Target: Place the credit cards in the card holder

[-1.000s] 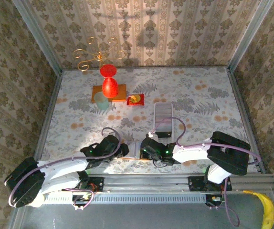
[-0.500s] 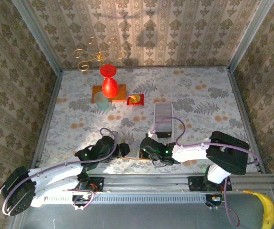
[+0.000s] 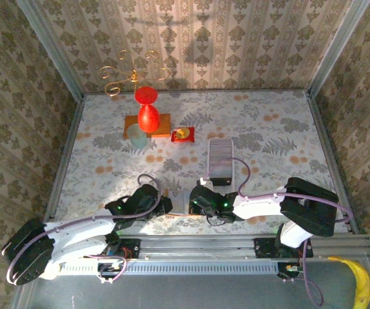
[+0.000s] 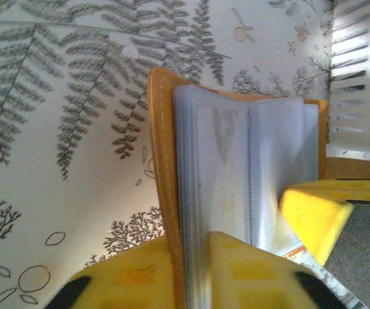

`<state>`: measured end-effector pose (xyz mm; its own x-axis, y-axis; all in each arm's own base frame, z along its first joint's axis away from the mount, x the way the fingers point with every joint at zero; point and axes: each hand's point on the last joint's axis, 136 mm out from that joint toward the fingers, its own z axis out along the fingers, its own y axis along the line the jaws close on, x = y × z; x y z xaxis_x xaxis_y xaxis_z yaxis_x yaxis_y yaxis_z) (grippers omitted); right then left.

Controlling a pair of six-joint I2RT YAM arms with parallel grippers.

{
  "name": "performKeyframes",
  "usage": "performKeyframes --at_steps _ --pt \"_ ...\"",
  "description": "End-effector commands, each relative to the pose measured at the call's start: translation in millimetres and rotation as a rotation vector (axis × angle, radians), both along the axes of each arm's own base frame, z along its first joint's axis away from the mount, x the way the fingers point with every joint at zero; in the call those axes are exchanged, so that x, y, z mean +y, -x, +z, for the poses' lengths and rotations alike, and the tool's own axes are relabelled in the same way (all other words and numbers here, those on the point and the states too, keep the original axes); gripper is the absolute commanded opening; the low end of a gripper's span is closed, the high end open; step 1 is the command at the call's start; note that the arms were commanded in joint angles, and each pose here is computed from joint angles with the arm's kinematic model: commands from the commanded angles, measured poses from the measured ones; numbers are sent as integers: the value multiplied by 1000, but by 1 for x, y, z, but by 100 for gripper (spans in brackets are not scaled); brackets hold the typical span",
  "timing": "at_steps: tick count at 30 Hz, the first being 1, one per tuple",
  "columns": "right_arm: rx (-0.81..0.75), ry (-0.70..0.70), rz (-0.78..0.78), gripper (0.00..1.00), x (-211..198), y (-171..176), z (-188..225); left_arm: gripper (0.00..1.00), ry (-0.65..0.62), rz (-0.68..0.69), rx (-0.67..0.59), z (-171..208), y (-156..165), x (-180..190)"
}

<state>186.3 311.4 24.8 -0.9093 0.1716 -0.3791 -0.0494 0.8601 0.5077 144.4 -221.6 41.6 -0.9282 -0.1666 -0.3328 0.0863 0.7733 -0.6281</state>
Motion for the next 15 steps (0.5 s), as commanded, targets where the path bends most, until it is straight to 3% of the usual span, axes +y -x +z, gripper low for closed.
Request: performKeyframes --at_steps 1,9,15 --pt "-48 59 9 11 -10 -5 19 9 -72 3 -13 2 -1 9" --pt "-126 223 -25 35 -46 -12 46 3 -153 5 -44 7 0 28" --pt "-153 267 -25 45 -54 -19 62 0 -230 -17 -44 11 0 37"
